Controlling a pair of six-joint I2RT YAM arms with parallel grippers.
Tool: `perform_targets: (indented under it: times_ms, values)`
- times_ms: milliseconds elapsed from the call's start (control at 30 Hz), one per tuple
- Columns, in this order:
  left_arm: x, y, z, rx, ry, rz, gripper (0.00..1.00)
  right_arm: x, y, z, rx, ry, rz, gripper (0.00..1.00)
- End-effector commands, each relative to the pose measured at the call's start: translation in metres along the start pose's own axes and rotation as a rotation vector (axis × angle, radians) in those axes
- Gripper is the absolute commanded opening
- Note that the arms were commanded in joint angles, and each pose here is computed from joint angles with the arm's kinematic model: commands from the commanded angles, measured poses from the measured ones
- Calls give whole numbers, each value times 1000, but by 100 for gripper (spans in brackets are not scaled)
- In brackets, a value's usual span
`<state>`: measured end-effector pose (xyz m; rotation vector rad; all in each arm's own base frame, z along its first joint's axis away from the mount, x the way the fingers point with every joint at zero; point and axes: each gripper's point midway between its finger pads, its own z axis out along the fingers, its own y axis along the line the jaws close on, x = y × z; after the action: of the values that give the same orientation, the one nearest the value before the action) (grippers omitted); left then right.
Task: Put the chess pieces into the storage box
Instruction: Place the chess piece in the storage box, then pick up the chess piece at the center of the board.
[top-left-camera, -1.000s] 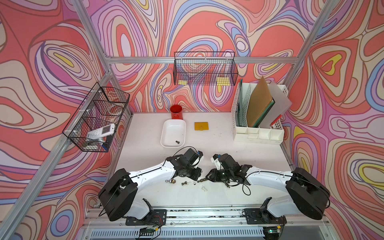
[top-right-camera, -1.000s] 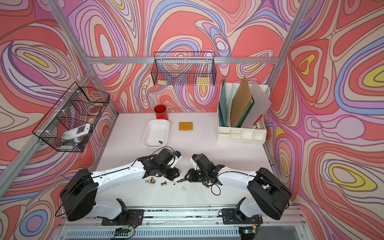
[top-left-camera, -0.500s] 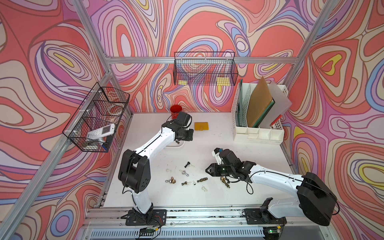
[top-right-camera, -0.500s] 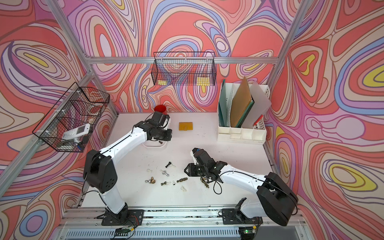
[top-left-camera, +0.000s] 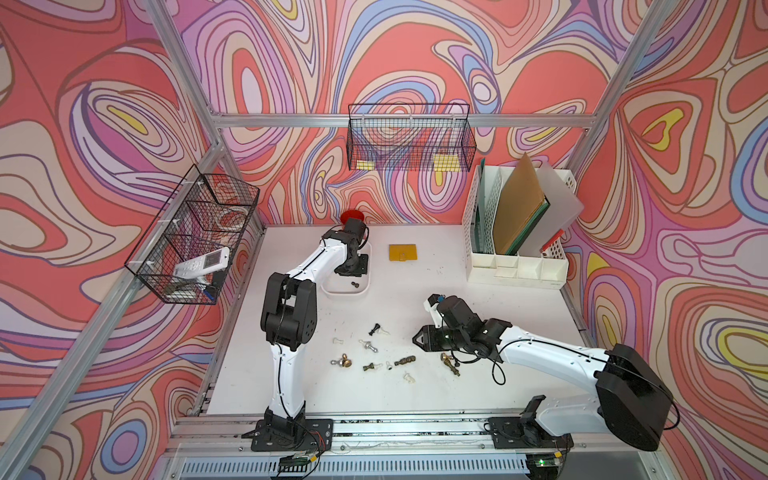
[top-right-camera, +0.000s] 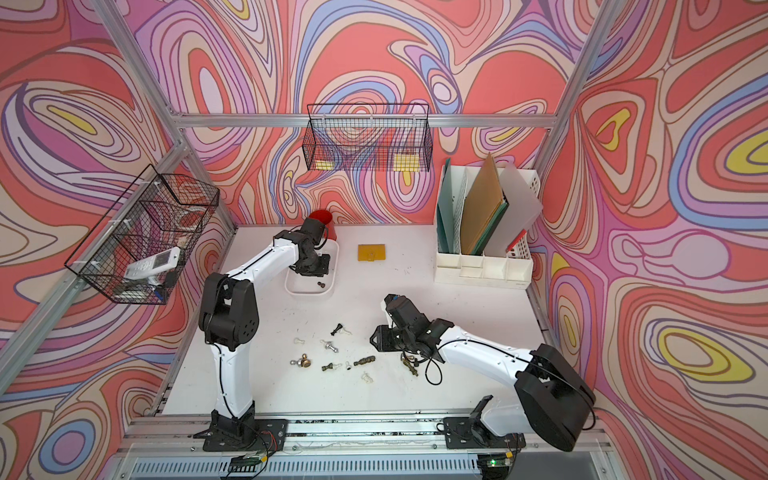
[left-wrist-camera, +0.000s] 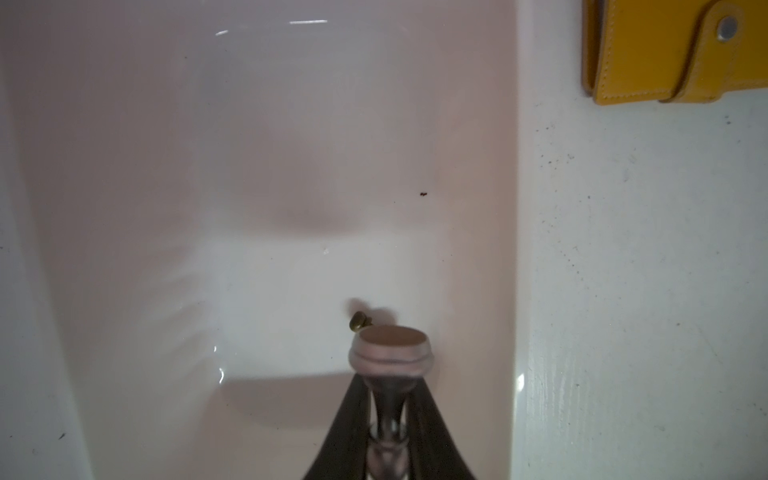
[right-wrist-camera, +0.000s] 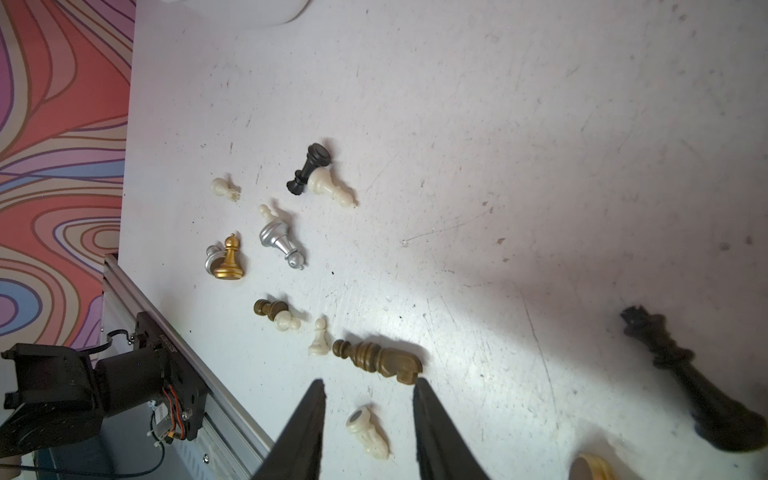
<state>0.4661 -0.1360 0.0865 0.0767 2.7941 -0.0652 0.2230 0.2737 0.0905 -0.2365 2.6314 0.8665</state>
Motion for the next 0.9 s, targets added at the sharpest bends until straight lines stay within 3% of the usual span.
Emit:
perform_targets:
  times_ms: [0,200,367,500,667,867]
  values:
    - [6,-2,-2,0,24,14,34,-3,1,1,14,-1,-17,38]
    - [12,0,-31,15,-16,9,38,-4,0,-7,28,-10,-21,38]
    - [37,-10,-73,75,-76,29,38,-1,-14,-19,103,-30,-27,39]
    - [80,-41,-102,134,-104,165,38,10,-46,-30,287,22,-30,39]
    - [151,-87,-120,280,-64,326,38,18,-77,-46,439,21,-64,41]
    - [207,-106,-125,439,27,386,38,-2,-87,-32,555,80,-208,40]
